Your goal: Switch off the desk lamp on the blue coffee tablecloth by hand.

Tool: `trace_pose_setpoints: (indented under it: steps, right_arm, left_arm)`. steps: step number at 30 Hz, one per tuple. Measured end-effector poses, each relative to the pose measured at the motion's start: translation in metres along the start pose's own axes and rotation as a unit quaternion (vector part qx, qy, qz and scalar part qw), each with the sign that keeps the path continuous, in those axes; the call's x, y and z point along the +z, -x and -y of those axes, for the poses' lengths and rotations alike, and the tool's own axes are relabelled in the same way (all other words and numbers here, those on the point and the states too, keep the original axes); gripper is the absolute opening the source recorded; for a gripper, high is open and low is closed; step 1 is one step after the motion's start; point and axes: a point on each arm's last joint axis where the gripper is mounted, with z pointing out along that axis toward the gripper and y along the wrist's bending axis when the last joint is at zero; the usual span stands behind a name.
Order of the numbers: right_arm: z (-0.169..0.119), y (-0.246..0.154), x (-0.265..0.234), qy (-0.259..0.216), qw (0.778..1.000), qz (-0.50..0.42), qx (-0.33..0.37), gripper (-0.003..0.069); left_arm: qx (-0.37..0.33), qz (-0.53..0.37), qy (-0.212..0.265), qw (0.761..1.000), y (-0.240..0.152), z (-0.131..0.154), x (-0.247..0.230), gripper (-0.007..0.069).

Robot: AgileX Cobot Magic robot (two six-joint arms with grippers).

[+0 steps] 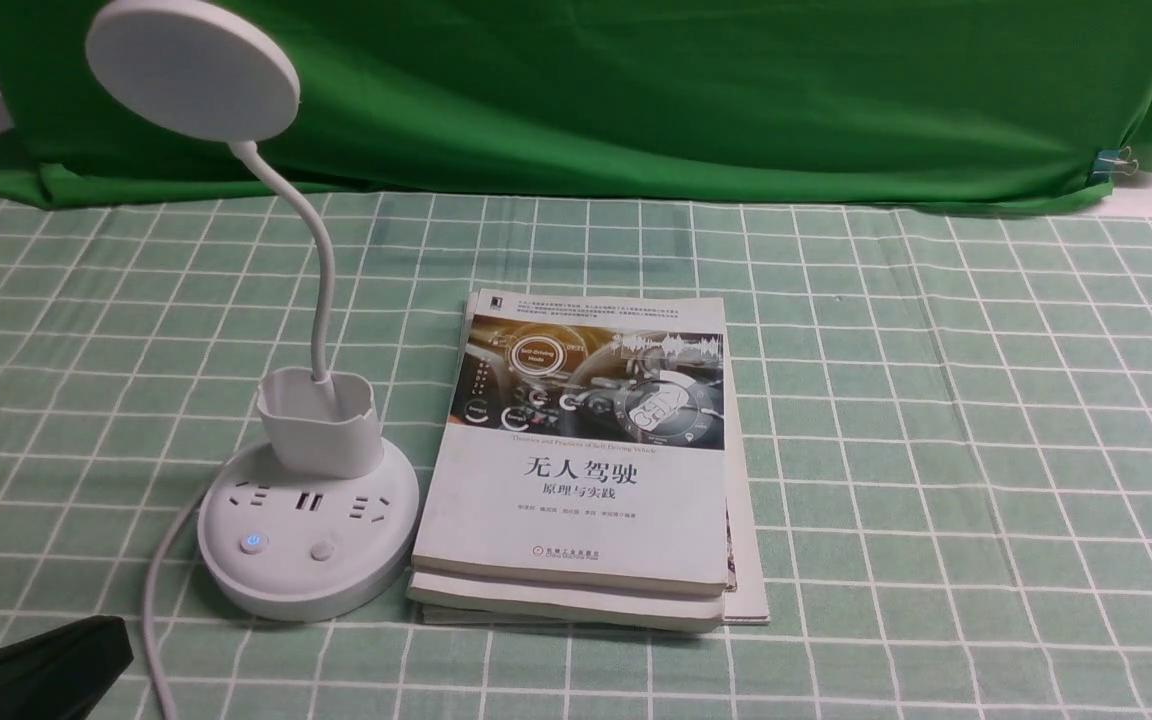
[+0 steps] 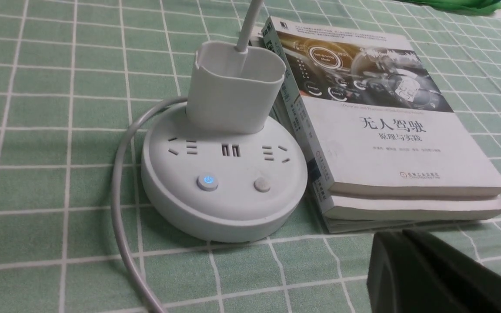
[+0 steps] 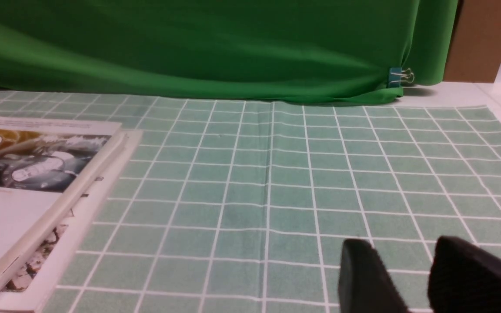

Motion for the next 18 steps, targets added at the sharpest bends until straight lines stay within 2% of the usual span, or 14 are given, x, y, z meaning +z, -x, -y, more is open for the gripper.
trace_pose_setpoints:
  steps: [11,18]
  right_arm:
    - [0.0,0.0,0.0,0.0,1.0,0.0,0.0,0.0242]
    - [0.0,0.0,0.0,0.0,1.0,0.0,0.0,0.0242]
  left_arm:
    - [0.013,0.023,0.009,1.0,0.002,-0.001,-0.005,-0.0001]
    - [0.019,0.098,0.092,0.991,-0.003,-0.012,-0.02,-0.0001]
